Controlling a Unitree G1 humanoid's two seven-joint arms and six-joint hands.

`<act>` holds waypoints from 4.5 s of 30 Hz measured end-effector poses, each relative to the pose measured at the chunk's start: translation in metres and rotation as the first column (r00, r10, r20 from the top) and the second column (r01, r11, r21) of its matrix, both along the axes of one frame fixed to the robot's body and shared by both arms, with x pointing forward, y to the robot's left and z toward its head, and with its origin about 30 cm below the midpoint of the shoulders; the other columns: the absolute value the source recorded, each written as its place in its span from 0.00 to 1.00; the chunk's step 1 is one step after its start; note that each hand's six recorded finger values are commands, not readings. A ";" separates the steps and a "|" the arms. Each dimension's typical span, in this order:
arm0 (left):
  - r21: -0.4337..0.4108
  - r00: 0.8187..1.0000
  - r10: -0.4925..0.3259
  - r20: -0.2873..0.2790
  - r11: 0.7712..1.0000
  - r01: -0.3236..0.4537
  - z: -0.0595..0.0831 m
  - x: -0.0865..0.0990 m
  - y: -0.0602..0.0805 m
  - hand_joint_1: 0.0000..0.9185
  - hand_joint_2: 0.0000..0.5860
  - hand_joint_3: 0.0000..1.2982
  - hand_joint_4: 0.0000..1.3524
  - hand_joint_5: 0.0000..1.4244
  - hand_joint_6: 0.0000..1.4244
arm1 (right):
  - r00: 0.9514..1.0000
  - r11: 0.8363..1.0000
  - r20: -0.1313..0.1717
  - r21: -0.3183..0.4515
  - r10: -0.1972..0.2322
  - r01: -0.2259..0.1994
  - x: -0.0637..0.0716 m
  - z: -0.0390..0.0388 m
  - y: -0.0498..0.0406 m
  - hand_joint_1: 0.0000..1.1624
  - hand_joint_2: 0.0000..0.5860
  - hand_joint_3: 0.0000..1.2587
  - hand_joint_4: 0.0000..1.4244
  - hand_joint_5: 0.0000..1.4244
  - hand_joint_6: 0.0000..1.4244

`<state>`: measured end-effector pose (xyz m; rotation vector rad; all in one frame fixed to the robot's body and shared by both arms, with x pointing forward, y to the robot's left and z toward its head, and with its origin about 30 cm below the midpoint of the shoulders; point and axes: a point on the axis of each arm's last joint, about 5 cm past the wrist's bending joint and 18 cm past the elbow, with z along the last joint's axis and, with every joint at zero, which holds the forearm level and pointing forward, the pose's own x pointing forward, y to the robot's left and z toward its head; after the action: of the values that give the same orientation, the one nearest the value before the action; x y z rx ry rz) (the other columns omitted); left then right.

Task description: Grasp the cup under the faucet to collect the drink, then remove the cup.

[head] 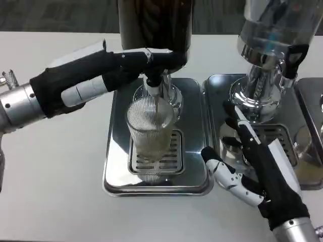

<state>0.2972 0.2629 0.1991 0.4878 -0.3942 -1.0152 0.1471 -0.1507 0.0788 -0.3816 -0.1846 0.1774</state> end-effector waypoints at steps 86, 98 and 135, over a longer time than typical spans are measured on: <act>0.083 0.988 0.045 0.149 0.995 -0.058 0.007 -0.014 -0.001 0.00 0.12 0.15 0.05 0.04 0.04 | 0.983 0.989 -0.101 0.030 0.150 -0.148 0.054 -0.0001 0.0157 0.46 0.39 0.04 0.02 0.03 0.12; 0.087 0.987 0.045 0.153 0.994 -0.059 0.008 -0.014 0.000 0.00 0.12 0.15 0.05 0.04 0.04 | 0.978 0.984 -0.106 0.026 0.177 -0.175 0.066 -0.0012 0.0225 0.46 0.39 0.04 0.02 0.03 0.12; 0.098 0.979 0.098 0.178 0.988 -0.117 0.014 -0.018 0.009 0.00 0.13 0.15 0.05 0.04 0.04 | 0.970 0.978 -0.120 0.042 0.210 -0.206 0.082 -0.0048 0.0351 0.45 0.42 0.05 0.02 0.04 0.13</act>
<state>0.2796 0.2722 0.2126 0.6911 -0.4642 -0.8945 0.2291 -0.1156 0.0740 -0.3207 -0.1040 0.4040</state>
